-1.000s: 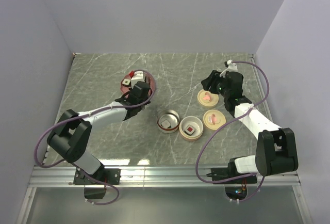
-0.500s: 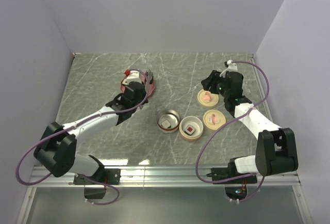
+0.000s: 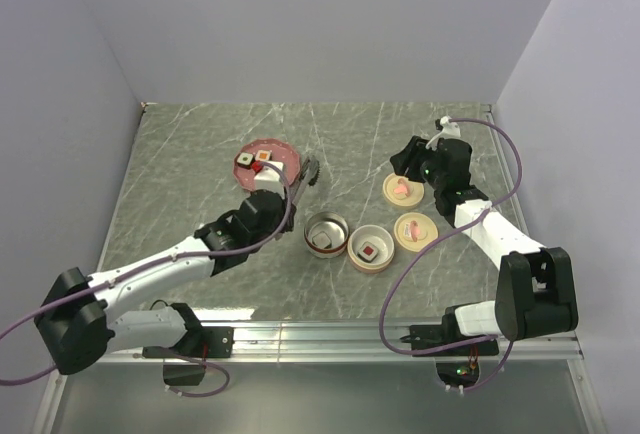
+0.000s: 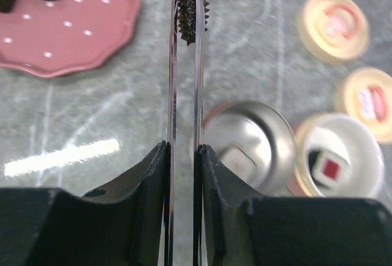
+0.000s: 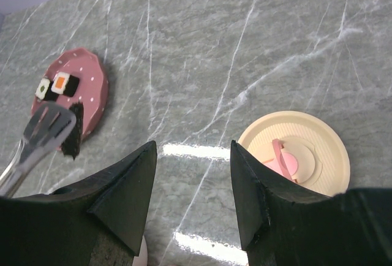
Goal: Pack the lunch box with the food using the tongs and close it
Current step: Place the food into the lunch box
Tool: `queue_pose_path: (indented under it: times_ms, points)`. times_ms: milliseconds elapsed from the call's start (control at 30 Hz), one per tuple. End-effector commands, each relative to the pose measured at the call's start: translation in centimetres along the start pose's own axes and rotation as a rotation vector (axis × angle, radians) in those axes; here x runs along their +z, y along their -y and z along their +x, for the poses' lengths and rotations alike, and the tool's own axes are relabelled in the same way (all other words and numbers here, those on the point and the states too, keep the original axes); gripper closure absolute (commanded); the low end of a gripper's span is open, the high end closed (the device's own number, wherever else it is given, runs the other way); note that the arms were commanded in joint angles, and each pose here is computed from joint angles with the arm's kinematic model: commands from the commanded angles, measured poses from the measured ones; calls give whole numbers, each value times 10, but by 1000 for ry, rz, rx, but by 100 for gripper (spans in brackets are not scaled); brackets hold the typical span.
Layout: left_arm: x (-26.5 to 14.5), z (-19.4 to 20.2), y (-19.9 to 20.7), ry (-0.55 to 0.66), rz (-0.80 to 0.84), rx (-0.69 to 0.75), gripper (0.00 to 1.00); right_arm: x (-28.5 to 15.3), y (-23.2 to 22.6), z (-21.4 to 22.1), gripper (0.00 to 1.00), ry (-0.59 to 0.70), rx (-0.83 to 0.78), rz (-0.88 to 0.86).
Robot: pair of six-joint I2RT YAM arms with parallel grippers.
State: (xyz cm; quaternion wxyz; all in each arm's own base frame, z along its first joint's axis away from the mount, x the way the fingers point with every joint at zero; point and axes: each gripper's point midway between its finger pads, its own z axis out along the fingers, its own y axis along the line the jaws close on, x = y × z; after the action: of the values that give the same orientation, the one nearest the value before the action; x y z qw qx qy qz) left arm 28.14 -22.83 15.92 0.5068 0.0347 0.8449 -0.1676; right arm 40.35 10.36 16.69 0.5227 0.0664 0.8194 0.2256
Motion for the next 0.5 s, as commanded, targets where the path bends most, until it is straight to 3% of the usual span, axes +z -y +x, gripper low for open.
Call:
queue_pose_path:
  times_ms: [0,467]
  points:
    - [-22,-9,16,34,34,-12,85,1,-4,-18,41,56,-6,-9]
    - [-85,41,46,-71,92,-1,85,-3,-3,-19,41,63,-9,-5]
